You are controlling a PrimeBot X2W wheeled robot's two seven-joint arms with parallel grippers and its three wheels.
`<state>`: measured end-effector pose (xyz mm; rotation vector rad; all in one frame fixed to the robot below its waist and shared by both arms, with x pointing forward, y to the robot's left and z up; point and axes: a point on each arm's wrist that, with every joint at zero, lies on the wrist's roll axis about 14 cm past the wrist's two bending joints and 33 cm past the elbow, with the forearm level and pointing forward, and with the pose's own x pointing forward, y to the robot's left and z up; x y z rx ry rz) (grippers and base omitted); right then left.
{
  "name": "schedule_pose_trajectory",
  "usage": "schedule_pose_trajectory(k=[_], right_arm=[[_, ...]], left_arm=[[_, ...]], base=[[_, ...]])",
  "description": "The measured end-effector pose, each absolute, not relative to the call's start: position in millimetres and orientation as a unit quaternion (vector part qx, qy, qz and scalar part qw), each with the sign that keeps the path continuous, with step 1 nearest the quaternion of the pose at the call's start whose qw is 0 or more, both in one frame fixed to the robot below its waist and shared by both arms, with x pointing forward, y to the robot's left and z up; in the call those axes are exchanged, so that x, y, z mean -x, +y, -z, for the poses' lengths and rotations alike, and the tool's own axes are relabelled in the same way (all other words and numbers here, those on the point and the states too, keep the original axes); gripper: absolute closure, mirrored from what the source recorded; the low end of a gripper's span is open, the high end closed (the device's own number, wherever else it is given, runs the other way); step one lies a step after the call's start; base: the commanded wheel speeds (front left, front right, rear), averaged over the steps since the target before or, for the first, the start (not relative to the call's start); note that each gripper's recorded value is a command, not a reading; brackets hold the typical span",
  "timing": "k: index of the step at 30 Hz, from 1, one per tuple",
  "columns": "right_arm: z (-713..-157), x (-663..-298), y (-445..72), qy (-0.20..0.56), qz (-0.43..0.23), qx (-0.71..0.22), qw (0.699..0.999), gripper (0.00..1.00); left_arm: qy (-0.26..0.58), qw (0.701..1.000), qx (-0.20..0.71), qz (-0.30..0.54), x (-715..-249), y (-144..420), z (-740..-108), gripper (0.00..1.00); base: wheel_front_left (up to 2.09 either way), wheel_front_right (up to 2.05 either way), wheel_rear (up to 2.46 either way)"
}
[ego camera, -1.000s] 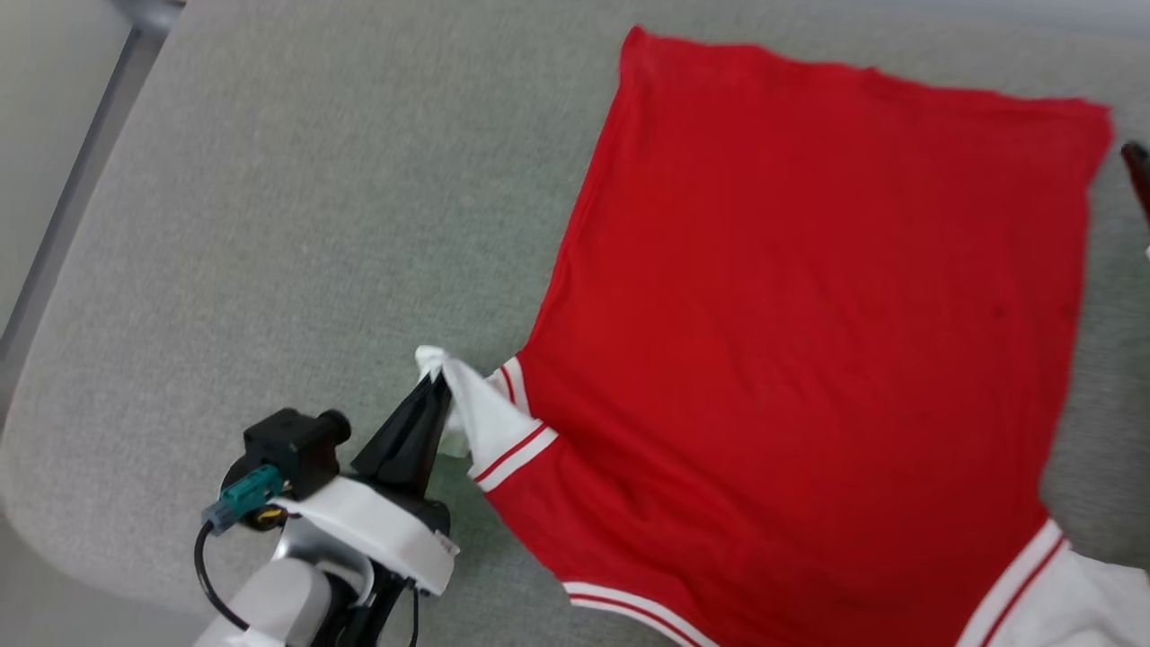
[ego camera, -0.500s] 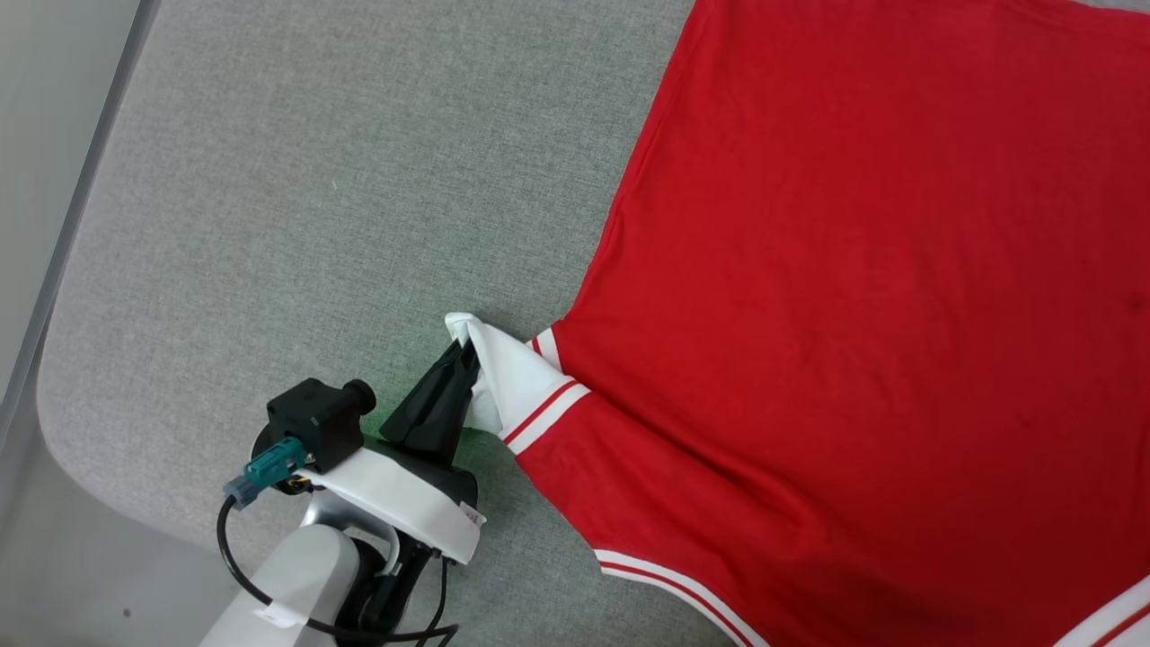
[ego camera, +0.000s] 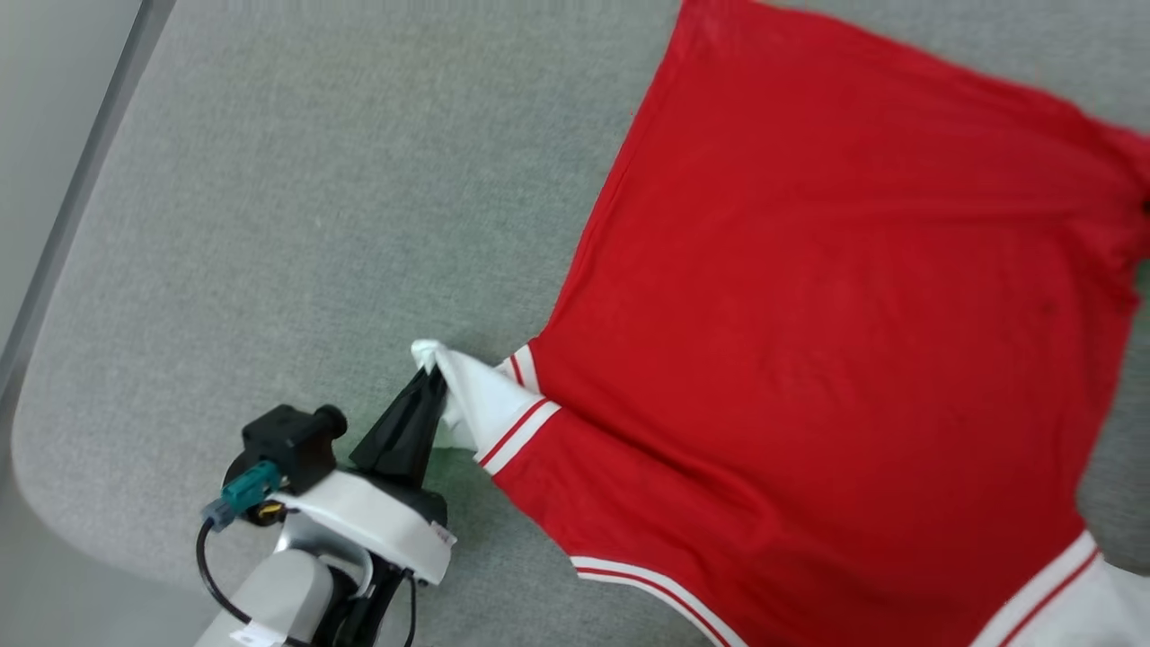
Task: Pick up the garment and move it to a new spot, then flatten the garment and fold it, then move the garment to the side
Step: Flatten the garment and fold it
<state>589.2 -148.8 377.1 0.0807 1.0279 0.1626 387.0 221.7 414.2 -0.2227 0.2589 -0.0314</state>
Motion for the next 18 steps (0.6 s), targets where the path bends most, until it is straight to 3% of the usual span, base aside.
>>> schedule_pose_trajectory(k=[9, 18], right_arm=[[-407.0, -508.2, -219.1, 0.466, -0.033, -0.031, 0.884, 1.00], [-396.2, -366.5, -274.2, 0.479, 0.057, -0.100, 0.870, 1.00]], left_arm=[[0.132, 0.984, 0.113, 0.036, -384.8, 209.7, -421.2, 1.00], [0.134, 0.982, 0.116, 0.059, -385.6, 192.5, -430.4, 1.00]], base=[[0.00, 0.00, 0.00], [0.00, 0.00, 0.00]])
